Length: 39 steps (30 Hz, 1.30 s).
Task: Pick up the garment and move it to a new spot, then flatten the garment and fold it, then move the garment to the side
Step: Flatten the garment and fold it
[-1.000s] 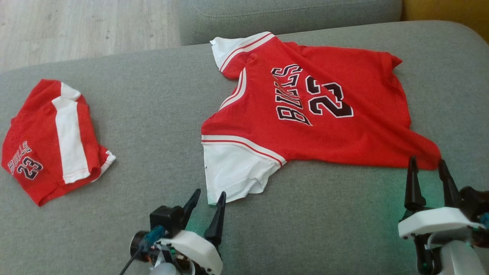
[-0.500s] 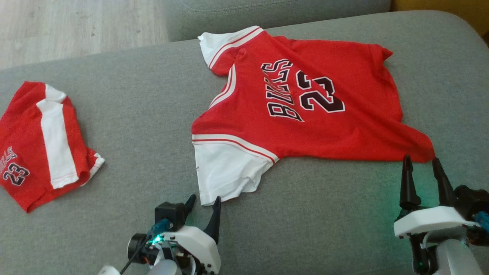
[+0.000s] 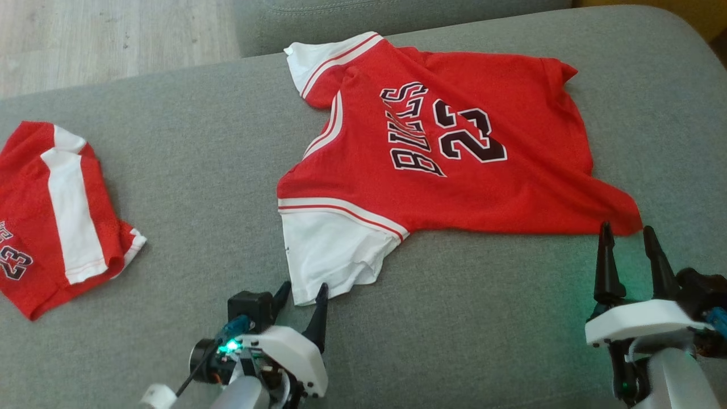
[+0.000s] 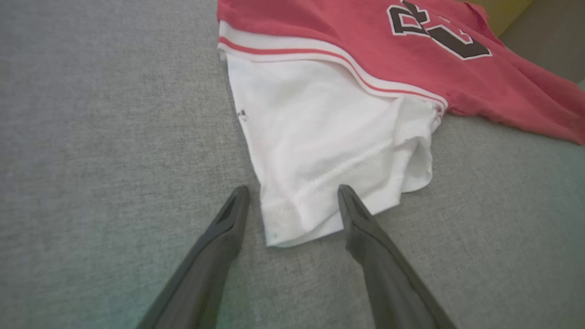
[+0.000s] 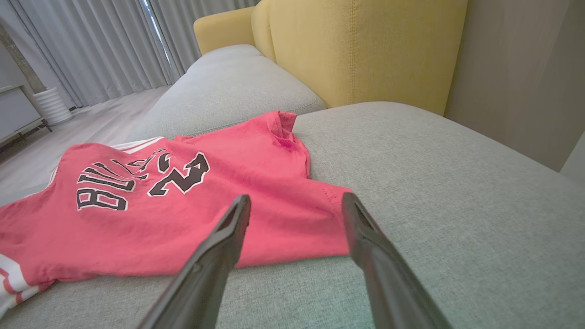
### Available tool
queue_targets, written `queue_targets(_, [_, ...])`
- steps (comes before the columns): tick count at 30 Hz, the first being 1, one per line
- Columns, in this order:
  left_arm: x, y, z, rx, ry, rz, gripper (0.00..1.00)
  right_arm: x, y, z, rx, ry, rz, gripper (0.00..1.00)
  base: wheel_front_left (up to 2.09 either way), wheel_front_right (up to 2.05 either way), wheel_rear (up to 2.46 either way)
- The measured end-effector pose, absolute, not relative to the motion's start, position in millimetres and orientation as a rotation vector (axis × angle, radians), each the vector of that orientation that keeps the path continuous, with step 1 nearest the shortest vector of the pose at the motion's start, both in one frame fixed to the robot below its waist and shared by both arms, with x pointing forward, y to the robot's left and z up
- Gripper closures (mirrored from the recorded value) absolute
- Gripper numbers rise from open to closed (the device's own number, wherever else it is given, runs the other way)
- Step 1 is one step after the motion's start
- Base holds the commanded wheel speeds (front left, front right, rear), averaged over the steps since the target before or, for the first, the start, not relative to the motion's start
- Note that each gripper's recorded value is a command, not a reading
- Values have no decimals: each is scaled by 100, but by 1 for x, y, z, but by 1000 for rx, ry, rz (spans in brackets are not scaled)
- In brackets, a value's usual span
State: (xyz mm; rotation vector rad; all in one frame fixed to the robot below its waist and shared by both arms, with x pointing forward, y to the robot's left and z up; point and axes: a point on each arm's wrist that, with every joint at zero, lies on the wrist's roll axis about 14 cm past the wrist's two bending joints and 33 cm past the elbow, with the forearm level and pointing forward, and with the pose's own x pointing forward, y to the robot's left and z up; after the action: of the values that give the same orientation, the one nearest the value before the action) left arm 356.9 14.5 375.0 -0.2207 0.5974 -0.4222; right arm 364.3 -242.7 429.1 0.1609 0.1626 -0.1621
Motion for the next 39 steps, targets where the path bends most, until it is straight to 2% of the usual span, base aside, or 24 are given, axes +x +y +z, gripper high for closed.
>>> queue_targets(2, [358,14,375,-218,604,-425,0,364,-243,429,161,164,-162,0,0,0,0])
queue_targets(3, [359,14,375,-219,607,-426,4,365,-243,428,161,165,-162,0,0,0,0])
queue_targets(5, [359,14,375,-220,609,-426,96,365,-243,428,161,163,-163,0,0,0,0])
queue_targets(6, [359,14,375,-220,609,-424,100,365,-243,429,160,159,-164,0,0,0,0])
queue_targets(10, [363,18,381,-244,567,-405,100,365,-243,425,163,171,-165,0,0,0,0])
queue_targets(16, [388,37,425,-322,325,-325,100,358,-252,400,165,283,-200,0,0,0,0])
queue_targets(20, [395,47,441,-340,238,-295,100,359,-249,388,190,340,-202,0,0,0,0])
queue_targets(27, [396,49,448,-348,205,-289,100,347,-251,366,223,414,-234,0,0,0,0])
queue_targets(34, [398,51,451,-353,184,-282,100,365,-256,368,257,394,-263,0,0,0,0])
queue_targets(39, [397,54,452,-354,176,-274,100,361,-260,357,288,429,-301,0,0,0,0])
